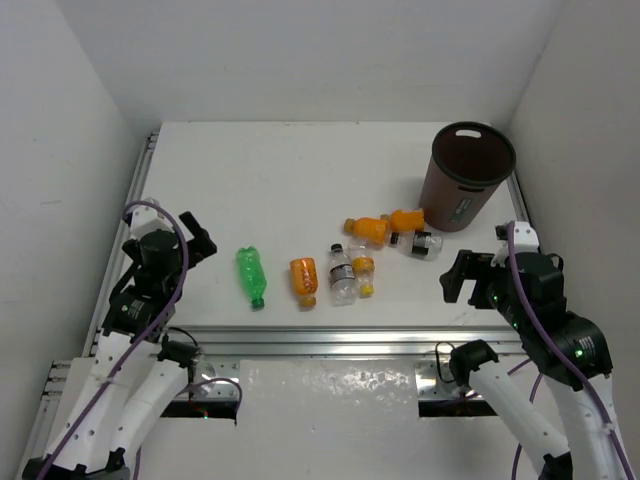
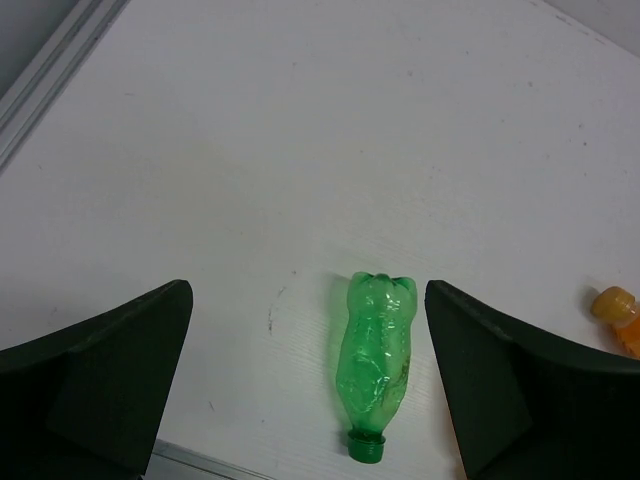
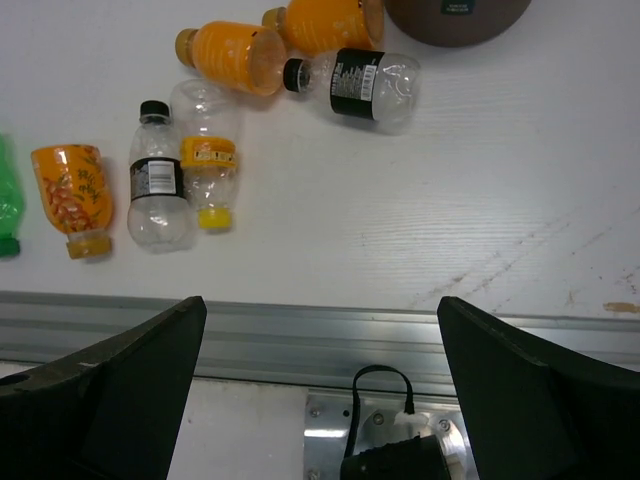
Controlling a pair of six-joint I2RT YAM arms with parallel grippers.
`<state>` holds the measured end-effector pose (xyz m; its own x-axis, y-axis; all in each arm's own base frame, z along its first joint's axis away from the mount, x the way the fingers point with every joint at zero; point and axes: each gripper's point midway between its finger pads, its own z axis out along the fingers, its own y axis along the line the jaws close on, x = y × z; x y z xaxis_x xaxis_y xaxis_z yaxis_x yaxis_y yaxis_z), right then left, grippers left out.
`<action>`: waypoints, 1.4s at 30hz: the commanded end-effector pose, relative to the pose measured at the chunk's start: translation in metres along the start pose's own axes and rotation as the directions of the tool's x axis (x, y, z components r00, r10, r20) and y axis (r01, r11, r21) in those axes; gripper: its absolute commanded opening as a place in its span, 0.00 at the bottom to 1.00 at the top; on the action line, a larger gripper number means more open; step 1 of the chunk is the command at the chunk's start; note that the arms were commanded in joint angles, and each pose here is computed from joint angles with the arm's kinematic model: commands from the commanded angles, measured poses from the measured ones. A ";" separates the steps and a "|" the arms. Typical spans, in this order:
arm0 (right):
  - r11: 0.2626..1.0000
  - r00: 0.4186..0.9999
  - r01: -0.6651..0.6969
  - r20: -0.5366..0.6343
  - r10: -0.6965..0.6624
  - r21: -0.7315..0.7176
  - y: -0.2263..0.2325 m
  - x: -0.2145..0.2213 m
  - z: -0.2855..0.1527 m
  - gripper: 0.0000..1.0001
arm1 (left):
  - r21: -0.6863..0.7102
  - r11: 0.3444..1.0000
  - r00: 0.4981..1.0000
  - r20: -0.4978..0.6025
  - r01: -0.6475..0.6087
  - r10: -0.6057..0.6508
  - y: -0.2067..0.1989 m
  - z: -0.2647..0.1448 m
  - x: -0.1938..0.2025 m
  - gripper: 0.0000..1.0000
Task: Put the plastic bottles in the bin
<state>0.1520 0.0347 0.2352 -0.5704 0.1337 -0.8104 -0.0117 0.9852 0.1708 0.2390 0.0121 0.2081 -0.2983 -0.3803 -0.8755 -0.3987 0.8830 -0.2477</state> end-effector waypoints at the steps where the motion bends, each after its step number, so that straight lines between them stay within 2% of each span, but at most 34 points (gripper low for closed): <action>1: 1.000 1.000 -0.021 -0.003 0.021 0.000 0.003 -0.005 -0.001 0.99 | 0.021 0.999 0.999 0.040 0.031 -0.031 -0.008 -0.002 -0.017 1.00; 4: 0.999 0.999 -0.037 0.024 0.038 -0.036 0.008 -0.007 -0.003 0.99 | 0.068 0.997 0.999 0.027 0.023 -0.025 -0.017 -0.001 -0.015 1.00; 5: 0.995 0.999 -0.032 0.039 0.036 -0.090 0.017 -0.009 -0.005 0.99 | 0.084 0.996 1.000 0.014 0.012 -0.013 -0.021 0.001 -0.013 1.00; 8: 0.988 0.998 -0.039 0.048 0.046 -0.147 0.025 -0.006 -0.006 0.99 | 0.111 0.993 0.998 -0.052 0.033 -0.027 -0.035 0.001 -0.013 1.00; 11: 0.989 0.999 -0.053 -0.006 0.053 -0.137 0.025 0.004 0.000 0.99 | 0.228 0.970 0.980 -0.194 0.079 -0.034 -0.063 -0.001 0.011 0.99; 12: 0.989 0.998 -0.054 -0.019 0.052 -0.135 0.026 0.005 0.002 0.99 | 0.267 0.959 0.976 -0.216 0.097 -0.038 -0.073 0.000 0.015 0.96; 15: 0.985 0.997 -0.051 -0.063 0.041 -0.164 0.032 0.011 0.003 0.99 | 0.177 0.977 0.957 -0.283 0.118 -0.064 -0.064 0.016 0.040 0.96; 17: 0.984 0.998 -0.046 -0.053 0.038 -0.174 0.033 0.011 0.003 0.99 | 0.137 0.984 0.939 -0.339 0.114 -0.062 -0.059 0.027 0.063 0.96; 23: 0.972 0.997 -0.049 -0.064 0.035 -0.230 0.042 0.019 0.008 0.99 | 0.127 0.984 0.887 -0.459 0.124 -0.052 -0.072 0.052 0.121 0.96; 26: 0.967 0.996 -0.042 -0.091 0.020 -0.251 0.045 0.027 0.013 0.99 | 0.106 0.988 0.873 -0.485 0.115 -0.049 -0.074 0.065 0.148 0.96; 31: 0.961 0.994 -0.029 -0.107 -0.001 -0.275 0.048 0.035 0.016 0.99 | 0.071 0.991 0.877 -0.476 0.111 -0.065 -0.073 0.084 0.168 0.92; 32: 0.959 0.994 -0.030 -0.112 -0.002 -0.282 0.049 0.036 0.015 0.99 | 0.043 0.995 0.873 -0.484 0.089 -0.057 -0.068 0.089 0.174 0.88; 33: 0.957 0.993 -0.032 -0.115 -0.001 -0.287 0.050 0.037 0.015 0.99 | 0.015 0.997 0.879 -0.474 0.069 -0.054 -0.062 0.093 0.175 0.79; 35: 0.944 0.992 -0.042 -0.125 0.001 -0.327 0.056 0.039 0.013 0.99 | -0.013 0.999 0.874 -0.483 0.040 -0.041 -0.055 0.097 0.183 0.68; 36: 0.938 0.990 -0.047 -0.140 -0.002 -0.344 0.059 0.044 0.015 0.99 | -0.023 0.999 0.874 -0.484 0.031 -0.039 -0.053 0.099 0.185 0.48; 37: 0.925 0.990 -0.046 -0.138 -0.007 -0.376 0.065 0.044 0.015 0.99 | -0.027 0.999 0.870 -0.491 0.025 -0.035 -0.052 0.100 0.188 0.37; 38: 0.904 0.989 -0.053 -0.150 -0.012 -0.423 0.073 0.047 0.012 0.99 | -0.021 0.999 0.867 -0.497 0.025 -0.032 -0.054 0.099 0.189 0.21; 39: 0.889 0.988 -0.073 -0.154 0.003 -0.452 0.080 0.047 0.014 0.99 | -0.019 1.000 0.863 -0.503 0.024 -0.031 -0.054 0.098 0.189 0.14; 41: 0.820 0.985 -0.100 -0.173 0.002 -0.563 0.101 0.045 0.007 0.99 | -0.012 1.000 0.862 -0.507 0.024 -0.027 -0.056 0.091 0.182 0.00; 42: 0.716 0.971 -0.162 -0.240 -0.008 -0.679 0.124 0.054 -0.006 0.99 | 0.011 0.999 0.864 -0.503 0.033 -0.023 -0.063 0.085 0.179 0.00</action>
<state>0.1290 0.1199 0.1915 -0.7297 0.1093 -0.6750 -0.3151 0.8223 0.4739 0.2831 -0.0822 0.0168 -0.6943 -0.4960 -0.5215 -0.4185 0.8678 -0.2680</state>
